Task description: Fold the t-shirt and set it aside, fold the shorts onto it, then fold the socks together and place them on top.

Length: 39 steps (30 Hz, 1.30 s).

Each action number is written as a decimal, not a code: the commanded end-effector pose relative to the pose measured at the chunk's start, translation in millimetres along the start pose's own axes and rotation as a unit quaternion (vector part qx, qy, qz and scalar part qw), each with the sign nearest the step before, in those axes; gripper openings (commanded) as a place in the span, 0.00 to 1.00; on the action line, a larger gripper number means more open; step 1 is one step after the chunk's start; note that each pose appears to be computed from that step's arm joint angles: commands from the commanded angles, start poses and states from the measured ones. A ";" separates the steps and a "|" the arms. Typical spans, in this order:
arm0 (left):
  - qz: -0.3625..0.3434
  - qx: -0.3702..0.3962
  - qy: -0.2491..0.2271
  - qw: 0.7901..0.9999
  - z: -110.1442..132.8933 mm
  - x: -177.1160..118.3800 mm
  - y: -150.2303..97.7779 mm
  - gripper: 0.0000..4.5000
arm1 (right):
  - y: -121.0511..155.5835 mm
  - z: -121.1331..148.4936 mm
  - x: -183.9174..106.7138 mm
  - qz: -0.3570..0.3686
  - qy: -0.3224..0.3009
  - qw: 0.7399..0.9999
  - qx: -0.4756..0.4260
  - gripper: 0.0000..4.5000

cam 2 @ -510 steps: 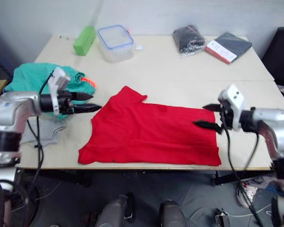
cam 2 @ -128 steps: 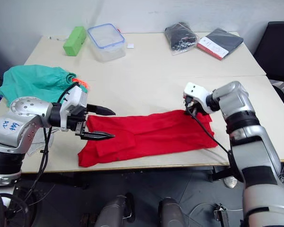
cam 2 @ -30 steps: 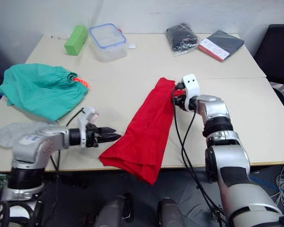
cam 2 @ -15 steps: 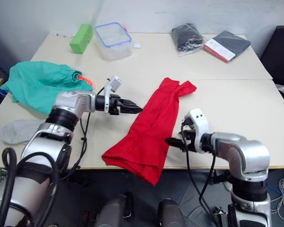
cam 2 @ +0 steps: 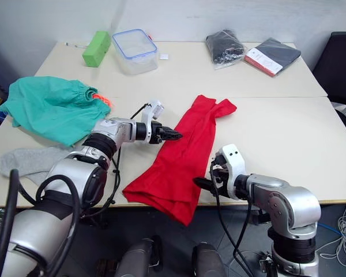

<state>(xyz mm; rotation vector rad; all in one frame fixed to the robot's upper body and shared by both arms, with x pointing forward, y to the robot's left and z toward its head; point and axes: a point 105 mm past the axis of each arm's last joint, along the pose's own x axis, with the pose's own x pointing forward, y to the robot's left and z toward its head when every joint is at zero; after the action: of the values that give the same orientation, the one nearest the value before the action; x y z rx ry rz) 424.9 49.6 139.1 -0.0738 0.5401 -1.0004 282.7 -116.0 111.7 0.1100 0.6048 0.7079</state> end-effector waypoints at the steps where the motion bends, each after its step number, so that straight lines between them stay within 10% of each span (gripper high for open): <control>1: -0.012 0.002 -0.002 1.000 3.9 3.2 -5.7 0.30 | 3.6 -13.0 19.0 0.019 0.031 0.999 0.024 0.54; 5: -0.013 -0.008 -0.011 1.000 4.9 3.8 -6.0 0.02 | -3.0 -10.6 25.9 0.012 0.031 0.999 0.029 0.23; 8: -0.011 -0.013 -0.025 1.000 7.3 3.5 -5.3 0.00 | -4.5 -9.6 25.4 0.013 0.034 0.999 0.021 0.01; 21: 0.059 -0.074 -0.108 0.990 27.7 -7.8 14.7 0.00 | -52.8 50.9 23.2 -0.028 -0.006 0.999 -0.026 0.01; 31: 0.046 -0.013 -0.028 0.998 12.6 -6.2 10.6 0.61 | -26.6 29.3 20.1 0.016 0.011 0.999 -0.040 0.00; 39: 0.054 0.005 0.021 0.998 -0.1 13.2 0.8 0.61 | -23.0 17.4 3.3 0.000 0.006 0.999 -0.032 0.00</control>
<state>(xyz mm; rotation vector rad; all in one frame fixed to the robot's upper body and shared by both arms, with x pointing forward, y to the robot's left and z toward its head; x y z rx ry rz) 434.2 45.6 141.2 -0.0541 0.5308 -0.8981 312.3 -128.6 113.1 0.0509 0.6046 0.7254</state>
